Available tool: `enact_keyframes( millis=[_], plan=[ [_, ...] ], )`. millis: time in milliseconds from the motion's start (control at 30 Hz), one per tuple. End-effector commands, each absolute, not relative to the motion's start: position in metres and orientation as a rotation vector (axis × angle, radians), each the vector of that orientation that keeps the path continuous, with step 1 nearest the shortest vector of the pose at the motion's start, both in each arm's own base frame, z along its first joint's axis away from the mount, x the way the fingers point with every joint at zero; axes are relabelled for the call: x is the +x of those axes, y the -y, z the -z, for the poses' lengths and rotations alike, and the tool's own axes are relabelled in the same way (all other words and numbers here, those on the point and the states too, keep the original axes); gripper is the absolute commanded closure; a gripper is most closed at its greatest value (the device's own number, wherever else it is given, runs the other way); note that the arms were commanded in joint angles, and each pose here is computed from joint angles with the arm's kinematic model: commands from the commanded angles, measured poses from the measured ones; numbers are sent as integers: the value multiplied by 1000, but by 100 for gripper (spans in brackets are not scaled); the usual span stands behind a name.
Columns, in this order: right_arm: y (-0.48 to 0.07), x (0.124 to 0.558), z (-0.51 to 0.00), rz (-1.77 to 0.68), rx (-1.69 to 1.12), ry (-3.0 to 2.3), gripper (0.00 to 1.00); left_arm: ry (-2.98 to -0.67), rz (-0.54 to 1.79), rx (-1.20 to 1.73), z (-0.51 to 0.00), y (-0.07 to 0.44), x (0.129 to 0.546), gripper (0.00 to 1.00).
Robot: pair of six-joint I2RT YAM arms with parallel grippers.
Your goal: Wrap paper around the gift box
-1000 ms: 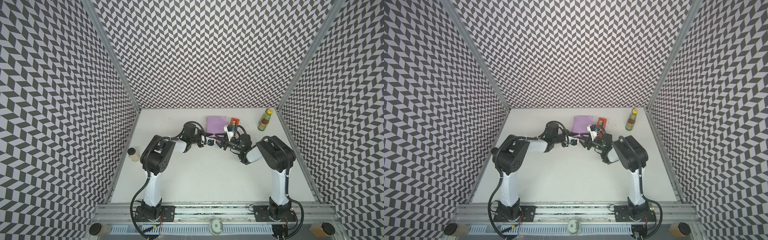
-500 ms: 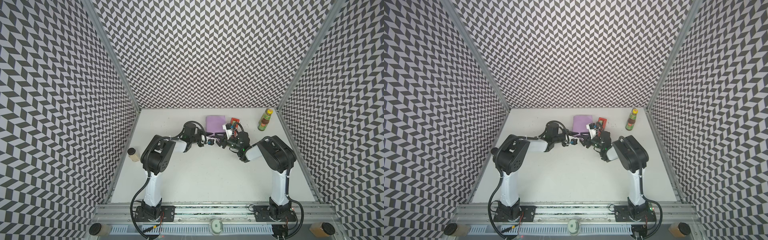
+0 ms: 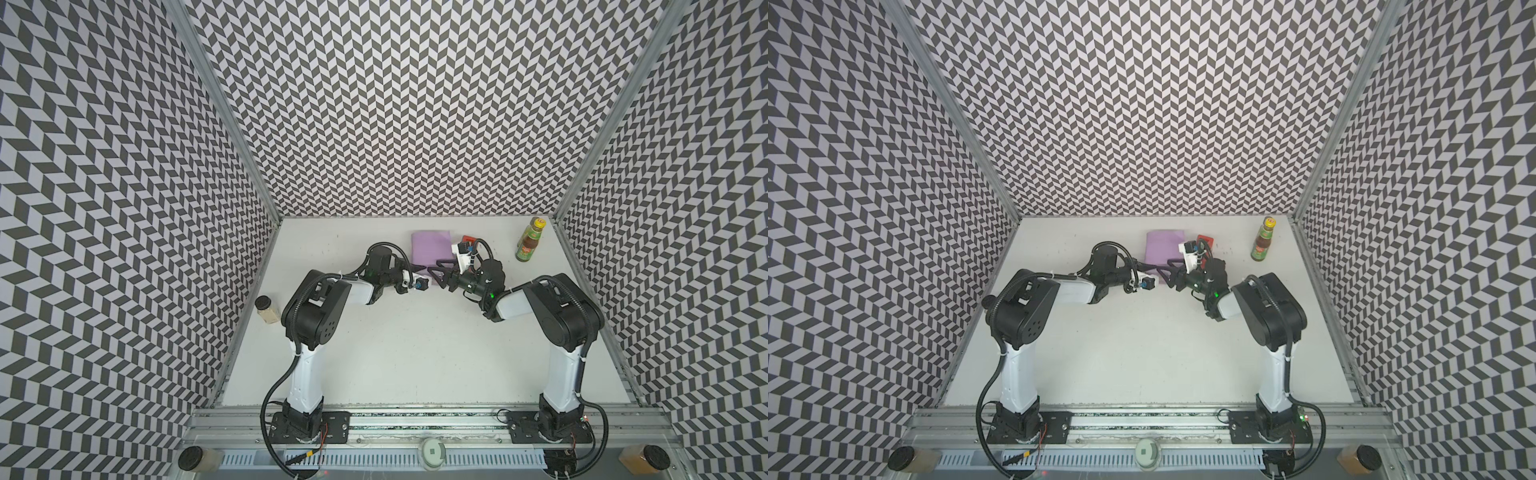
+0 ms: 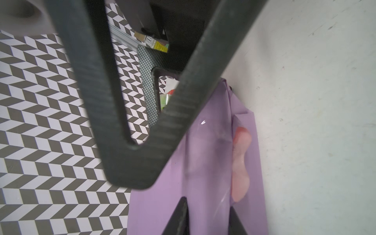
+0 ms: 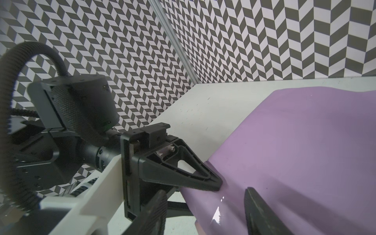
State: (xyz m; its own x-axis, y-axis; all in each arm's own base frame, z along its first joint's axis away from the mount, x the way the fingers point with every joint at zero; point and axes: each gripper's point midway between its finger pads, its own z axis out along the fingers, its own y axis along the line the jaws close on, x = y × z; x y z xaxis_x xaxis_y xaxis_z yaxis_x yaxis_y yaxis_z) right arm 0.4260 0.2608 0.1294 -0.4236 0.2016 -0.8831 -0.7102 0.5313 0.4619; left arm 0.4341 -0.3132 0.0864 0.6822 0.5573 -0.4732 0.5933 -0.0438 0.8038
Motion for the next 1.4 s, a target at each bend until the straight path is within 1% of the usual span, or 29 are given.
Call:
enact_keyframes(
  millis=[0, 100, 167, 467, 567, 900, 1000, 1200, 1300, 1367],
  plan=[
    [-251, 423, -152, -1124, -400, -1667, 35, -1152, 143, 1817, -16, 294, 414, 72],
    [-243, 417, -166, -1161, -381, -1642, 32, -1152, 144, 1815, -17, 294, 414, 72],
    [-239, 412, -175, -1162, -389, -1631, 31, -1153, 148, 1810, -18, 294, 414, 70],
    [-223, 396, -193, -1046, -413, -1680, 30, -1140, 157, 1771, -34, 299, 416, 49],
    [-218, 393, -194, -995, -422, -1700, 30, -1133, 156, 1747, -46, 301, 418, 45],
    [-213, 389, -179, -946, -431, -1783, 30, -1118, 156, 1703, -77, 303, 419, 35],
    [-211, 388, -175, -942, -422, -1795, 30, -1106, 156, 1692, -88, 302, 417, 31],
    [-201, 393, -162, -901, -320, -1895, 30, -1136, 175, 1655, -107, 297, 408, 27],
    [-200, 384, -155, -942, -269, -1954, 29, -1169, 209, 1565, -131, 293, 398, 27],
    [-202, 372, -158, -1004, -257, -1971, 27, -1191, 247, 1463, -157, 290, 390, 27]
  ],
)
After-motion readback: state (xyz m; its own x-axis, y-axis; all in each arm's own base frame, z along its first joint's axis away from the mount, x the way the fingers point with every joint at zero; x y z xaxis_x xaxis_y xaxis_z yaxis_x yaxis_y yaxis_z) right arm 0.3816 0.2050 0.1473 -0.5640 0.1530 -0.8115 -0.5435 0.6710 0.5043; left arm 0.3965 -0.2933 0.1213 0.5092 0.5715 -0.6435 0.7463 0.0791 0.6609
